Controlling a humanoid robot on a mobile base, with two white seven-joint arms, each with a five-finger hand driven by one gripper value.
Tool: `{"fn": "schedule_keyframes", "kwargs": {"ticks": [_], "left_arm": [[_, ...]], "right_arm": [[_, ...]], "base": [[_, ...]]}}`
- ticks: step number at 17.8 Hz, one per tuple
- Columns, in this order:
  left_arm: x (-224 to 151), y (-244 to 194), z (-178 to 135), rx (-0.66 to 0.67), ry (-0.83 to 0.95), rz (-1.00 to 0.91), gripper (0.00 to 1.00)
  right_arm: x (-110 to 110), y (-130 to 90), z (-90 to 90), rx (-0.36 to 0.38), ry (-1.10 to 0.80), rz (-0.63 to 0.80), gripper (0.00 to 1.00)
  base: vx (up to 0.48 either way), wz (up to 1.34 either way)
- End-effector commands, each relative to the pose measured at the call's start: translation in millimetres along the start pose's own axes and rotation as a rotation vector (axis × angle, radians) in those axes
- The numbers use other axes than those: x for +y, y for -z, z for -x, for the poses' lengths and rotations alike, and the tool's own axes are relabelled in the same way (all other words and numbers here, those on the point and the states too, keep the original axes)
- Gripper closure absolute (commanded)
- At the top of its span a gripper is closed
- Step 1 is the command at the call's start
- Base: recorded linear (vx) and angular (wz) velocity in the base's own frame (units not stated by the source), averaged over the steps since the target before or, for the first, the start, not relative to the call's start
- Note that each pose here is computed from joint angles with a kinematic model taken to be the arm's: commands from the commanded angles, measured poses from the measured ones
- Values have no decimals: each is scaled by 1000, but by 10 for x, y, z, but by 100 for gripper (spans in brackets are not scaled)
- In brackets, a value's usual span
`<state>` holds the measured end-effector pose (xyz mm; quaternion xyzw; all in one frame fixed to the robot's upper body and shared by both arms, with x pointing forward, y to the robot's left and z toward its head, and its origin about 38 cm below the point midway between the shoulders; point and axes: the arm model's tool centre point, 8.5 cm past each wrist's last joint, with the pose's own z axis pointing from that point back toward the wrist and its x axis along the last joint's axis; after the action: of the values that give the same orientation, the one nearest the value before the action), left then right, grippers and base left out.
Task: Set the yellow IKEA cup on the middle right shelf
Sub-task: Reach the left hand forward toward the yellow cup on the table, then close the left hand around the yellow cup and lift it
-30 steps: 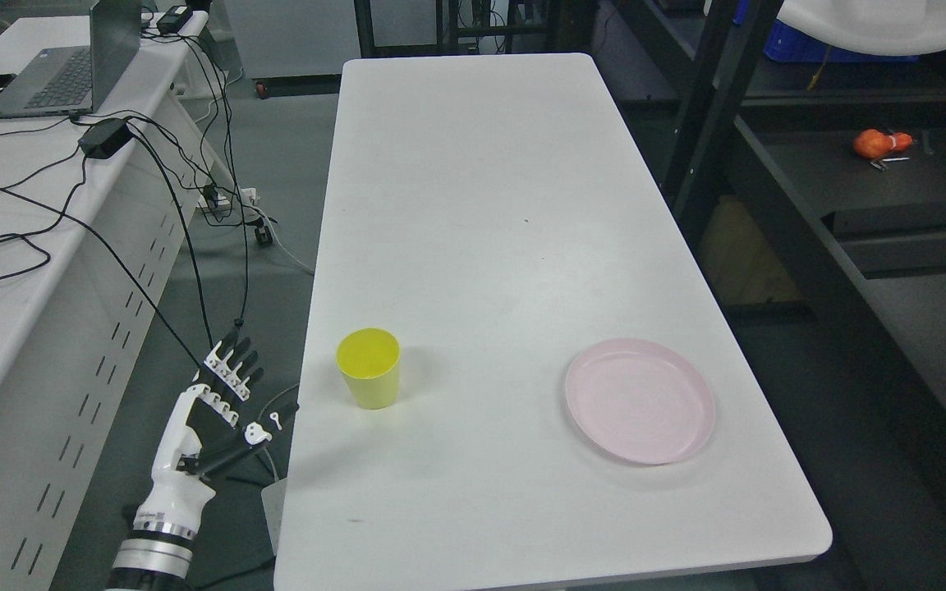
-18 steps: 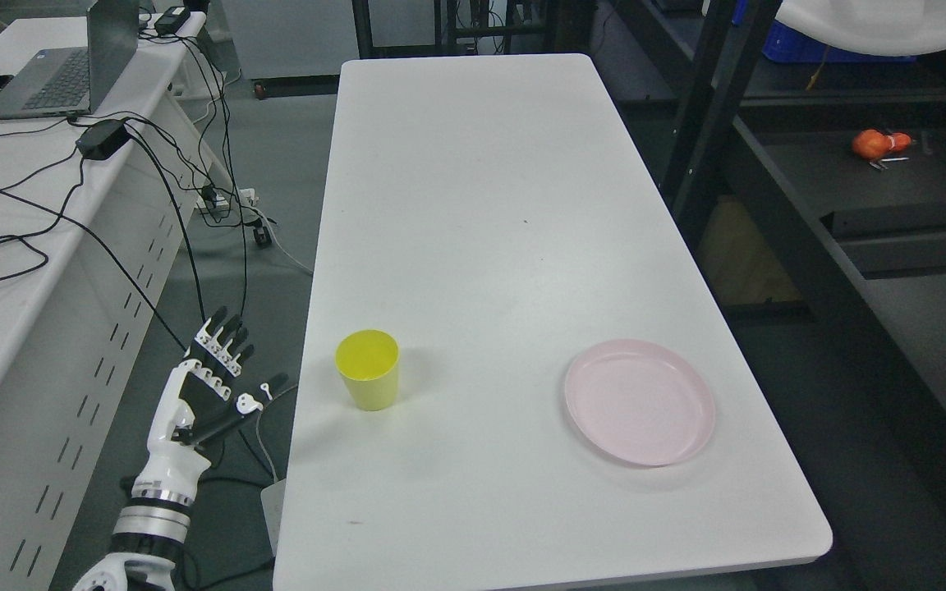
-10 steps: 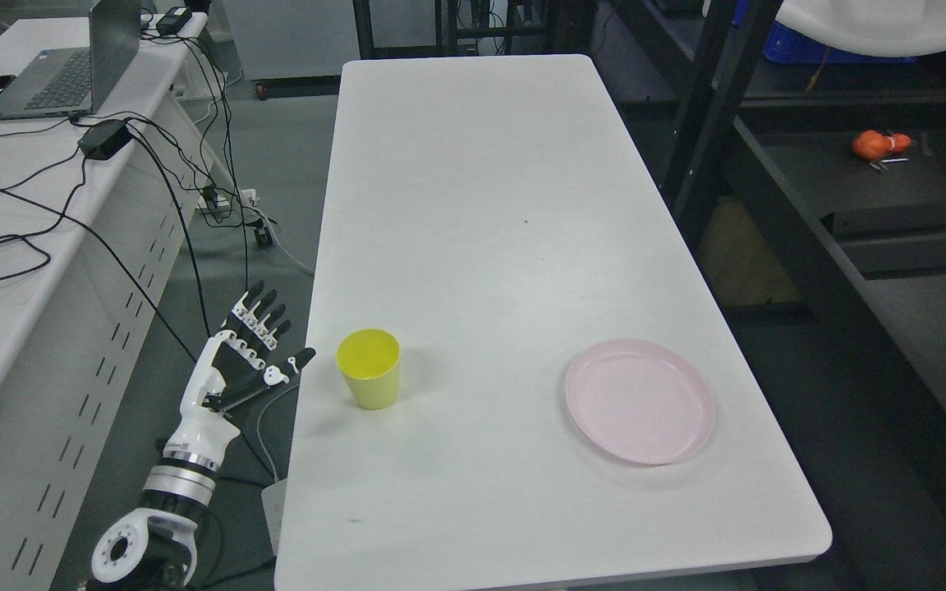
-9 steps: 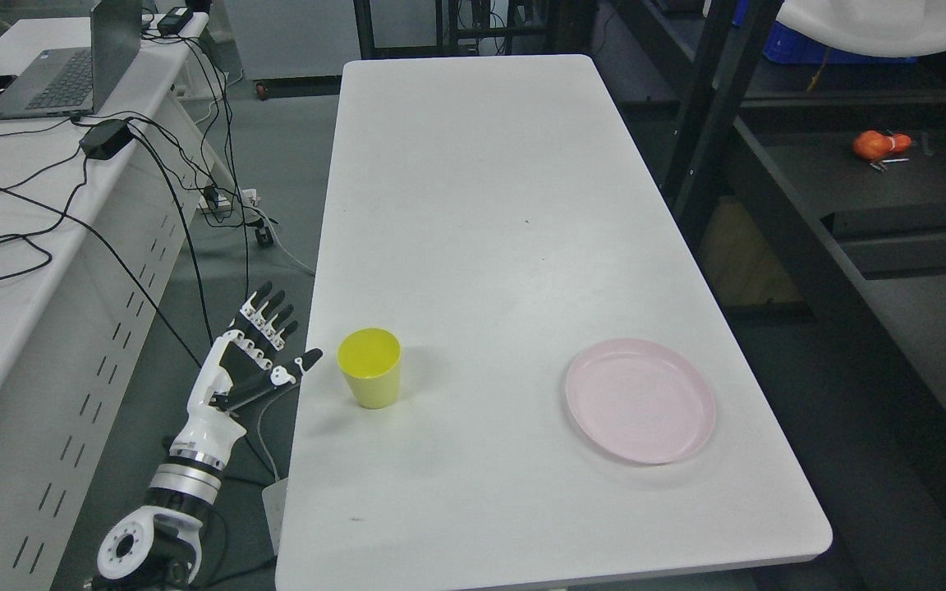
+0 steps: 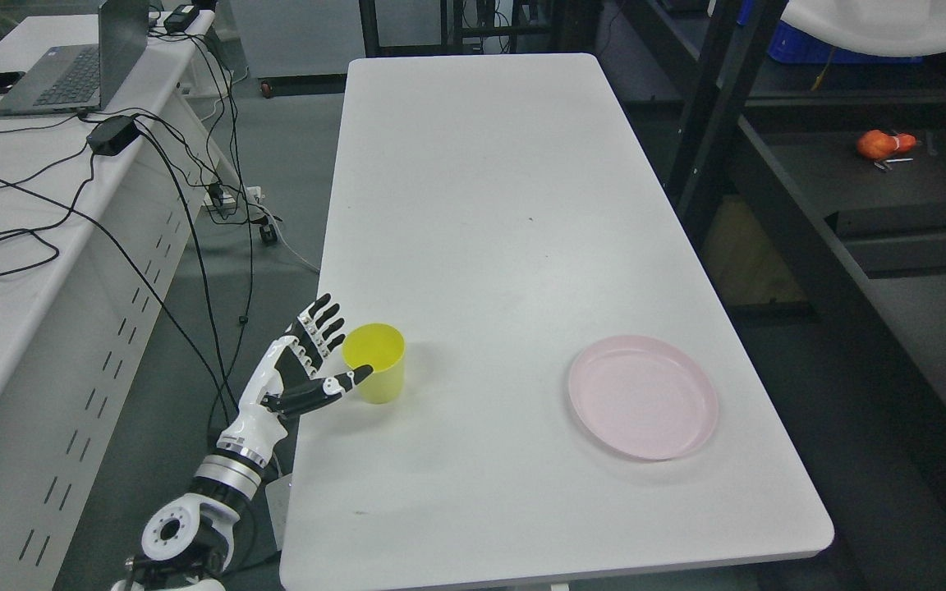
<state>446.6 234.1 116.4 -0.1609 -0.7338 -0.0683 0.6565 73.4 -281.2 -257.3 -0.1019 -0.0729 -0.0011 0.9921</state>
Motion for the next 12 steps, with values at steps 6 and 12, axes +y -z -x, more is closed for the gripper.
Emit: {"fn": "schedule_keyframes", "kwargs": {"ticks": [6,12], "left_arm": [[-201,275,229,125,120,94,2],[-342,379,396,194,154,148,2]], "right_arm": [[-97,6,90,15,3,12,1],[-97,6,90,15,3,12,1]], "base": [[0,0],[0,0]]}}
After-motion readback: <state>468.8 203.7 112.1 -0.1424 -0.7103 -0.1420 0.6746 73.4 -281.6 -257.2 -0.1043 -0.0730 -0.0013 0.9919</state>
